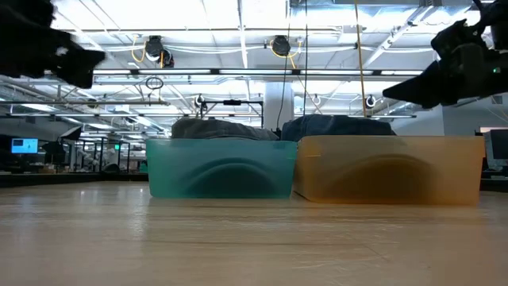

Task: Pick & Place hat
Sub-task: Return to Home Position

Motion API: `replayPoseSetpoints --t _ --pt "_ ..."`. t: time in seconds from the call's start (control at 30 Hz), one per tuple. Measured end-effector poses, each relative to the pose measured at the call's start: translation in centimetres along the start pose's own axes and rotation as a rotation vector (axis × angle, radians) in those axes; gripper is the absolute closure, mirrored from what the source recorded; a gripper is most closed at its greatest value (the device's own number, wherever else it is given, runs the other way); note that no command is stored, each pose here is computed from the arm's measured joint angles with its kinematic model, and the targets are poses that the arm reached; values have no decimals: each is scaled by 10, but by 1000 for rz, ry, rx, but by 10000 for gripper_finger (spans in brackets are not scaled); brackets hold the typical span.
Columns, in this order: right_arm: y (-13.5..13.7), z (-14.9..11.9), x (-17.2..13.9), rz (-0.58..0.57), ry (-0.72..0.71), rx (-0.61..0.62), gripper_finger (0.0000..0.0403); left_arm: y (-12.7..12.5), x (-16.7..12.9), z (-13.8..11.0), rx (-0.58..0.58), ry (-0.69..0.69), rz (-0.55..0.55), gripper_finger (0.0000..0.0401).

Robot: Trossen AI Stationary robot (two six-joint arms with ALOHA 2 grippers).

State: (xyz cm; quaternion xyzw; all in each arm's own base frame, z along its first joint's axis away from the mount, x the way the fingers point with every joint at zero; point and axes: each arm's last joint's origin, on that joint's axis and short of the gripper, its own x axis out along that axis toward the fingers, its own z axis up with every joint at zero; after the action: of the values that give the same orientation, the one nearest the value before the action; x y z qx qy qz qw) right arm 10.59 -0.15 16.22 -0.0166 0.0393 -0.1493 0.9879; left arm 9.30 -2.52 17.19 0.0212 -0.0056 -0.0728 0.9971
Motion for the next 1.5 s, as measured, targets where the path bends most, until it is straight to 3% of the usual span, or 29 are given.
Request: replayPoseSetpoints --t 0.1,0.17,0.43,0.63,0.9,1.5 --pt "0 -2 0 23 16 -9 399 -6 0 -2 45 9 -192 151" --pt "1 -3 1 51 31 -29 399 -6 0 -3 51 23 -196 151" --pt "3 -9 4 70 95 -52 399 -3 6 -11 6 123 -121 151" --pt "3 -12 6 62 131 69 399 3 10 -14 -77 162 17 151" --pt "3 -12 6 60 135 80 399 13 11 -15 -8 183 186 151" --pt "4 -7 7 62 82 99 399 15 13 -16 -22 190 210 151"
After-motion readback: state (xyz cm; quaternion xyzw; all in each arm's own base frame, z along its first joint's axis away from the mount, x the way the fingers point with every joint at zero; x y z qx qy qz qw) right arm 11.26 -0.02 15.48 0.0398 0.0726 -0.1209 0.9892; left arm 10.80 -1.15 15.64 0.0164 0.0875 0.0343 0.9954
